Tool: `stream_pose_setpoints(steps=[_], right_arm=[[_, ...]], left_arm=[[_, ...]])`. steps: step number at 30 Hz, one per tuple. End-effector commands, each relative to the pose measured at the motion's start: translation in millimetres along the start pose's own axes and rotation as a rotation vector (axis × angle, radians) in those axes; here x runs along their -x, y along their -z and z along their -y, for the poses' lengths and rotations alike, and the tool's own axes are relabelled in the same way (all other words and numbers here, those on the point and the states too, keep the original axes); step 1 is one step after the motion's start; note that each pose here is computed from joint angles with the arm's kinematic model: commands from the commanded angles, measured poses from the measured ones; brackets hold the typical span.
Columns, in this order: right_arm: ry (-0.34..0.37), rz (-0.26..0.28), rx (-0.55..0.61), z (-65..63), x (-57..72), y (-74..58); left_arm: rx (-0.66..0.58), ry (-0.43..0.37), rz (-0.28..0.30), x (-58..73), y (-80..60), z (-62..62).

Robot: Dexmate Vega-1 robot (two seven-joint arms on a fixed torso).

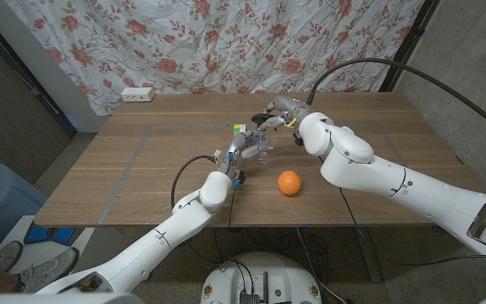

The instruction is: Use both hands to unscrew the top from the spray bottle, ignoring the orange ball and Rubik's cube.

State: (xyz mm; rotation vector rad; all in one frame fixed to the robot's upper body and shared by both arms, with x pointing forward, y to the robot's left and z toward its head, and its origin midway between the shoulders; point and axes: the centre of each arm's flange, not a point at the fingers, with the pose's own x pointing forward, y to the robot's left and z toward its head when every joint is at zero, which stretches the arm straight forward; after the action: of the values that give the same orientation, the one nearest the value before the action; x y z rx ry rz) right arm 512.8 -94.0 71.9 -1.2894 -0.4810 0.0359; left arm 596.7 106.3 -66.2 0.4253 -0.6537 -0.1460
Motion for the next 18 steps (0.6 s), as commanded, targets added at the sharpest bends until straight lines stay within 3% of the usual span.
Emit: stream_pose_setpoints(steps=[1, 18], right_arm=[[-0.038, 0.004, -0.028, 8.7, -2.8, 2.5], [-0.051, 0.007, -0.010, 26.6, -2.5, 2.0]], left_arm=[[-0.003, -0.001, -0.007, -1.5, 1.3, -1.7], [-0.009, -0.008, 0.000, -2.3, 1.3, -7.9]])
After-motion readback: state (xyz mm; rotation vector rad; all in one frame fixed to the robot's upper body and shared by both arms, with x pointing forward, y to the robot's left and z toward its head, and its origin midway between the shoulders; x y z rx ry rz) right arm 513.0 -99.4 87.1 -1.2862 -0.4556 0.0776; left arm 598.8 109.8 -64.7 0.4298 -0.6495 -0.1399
